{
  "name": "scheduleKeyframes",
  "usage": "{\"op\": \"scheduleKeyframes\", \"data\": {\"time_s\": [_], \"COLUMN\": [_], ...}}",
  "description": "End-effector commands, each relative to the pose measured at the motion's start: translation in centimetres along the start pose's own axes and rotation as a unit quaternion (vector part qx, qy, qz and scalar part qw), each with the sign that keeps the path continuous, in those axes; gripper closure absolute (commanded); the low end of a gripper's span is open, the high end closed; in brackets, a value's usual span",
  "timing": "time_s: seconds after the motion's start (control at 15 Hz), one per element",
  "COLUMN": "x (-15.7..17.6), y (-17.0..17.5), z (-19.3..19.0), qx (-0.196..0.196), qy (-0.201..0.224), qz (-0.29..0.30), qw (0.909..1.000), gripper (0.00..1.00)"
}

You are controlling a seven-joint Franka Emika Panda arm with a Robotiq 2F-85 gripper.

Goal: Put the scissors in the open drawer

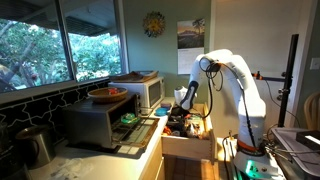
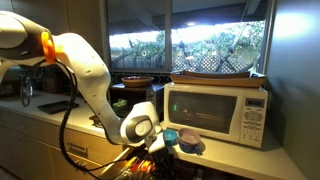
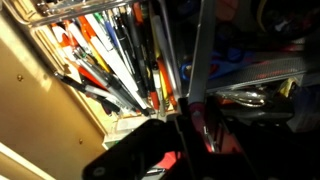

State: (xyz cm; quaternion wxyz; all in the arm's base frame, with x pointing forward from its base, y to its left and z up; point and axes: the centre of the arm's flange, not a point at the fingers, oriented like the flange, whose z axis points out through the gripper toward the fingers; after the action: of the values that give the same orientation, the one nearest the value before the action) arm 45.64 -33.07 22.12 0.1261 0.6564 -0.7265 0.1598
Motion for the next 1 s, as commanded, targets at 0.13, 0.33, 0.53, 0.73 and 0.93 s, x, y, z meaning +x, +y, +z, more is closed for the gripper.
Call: {"op": "scheduleKeyframes", "data": {"time_s": [0.13, 0.33, 0.53, 0.73, 0.93], "x": [-2.2, -3.0, -3.7, -4.6, -4.1], "y": [-0.7, -1.0, -1.7, -2.3, -2.7], "z": [3.2, 3.9, 4.7, 5.2, 4.9], "qx": [0.047, 0.069, 0.075, 0.080, 0.078], "qy": [-0.029, -0.043, -0.054, -0.062, -0.063], "qz": [-0.036, -0.052, -0.065, -0.073, -0.075], "qw": [0.9978, 0.9953, 0.9936, 0.9921, 0.9922], "gripper": [0.94, 0.94, 0.94, 0.94, 0.53]}}
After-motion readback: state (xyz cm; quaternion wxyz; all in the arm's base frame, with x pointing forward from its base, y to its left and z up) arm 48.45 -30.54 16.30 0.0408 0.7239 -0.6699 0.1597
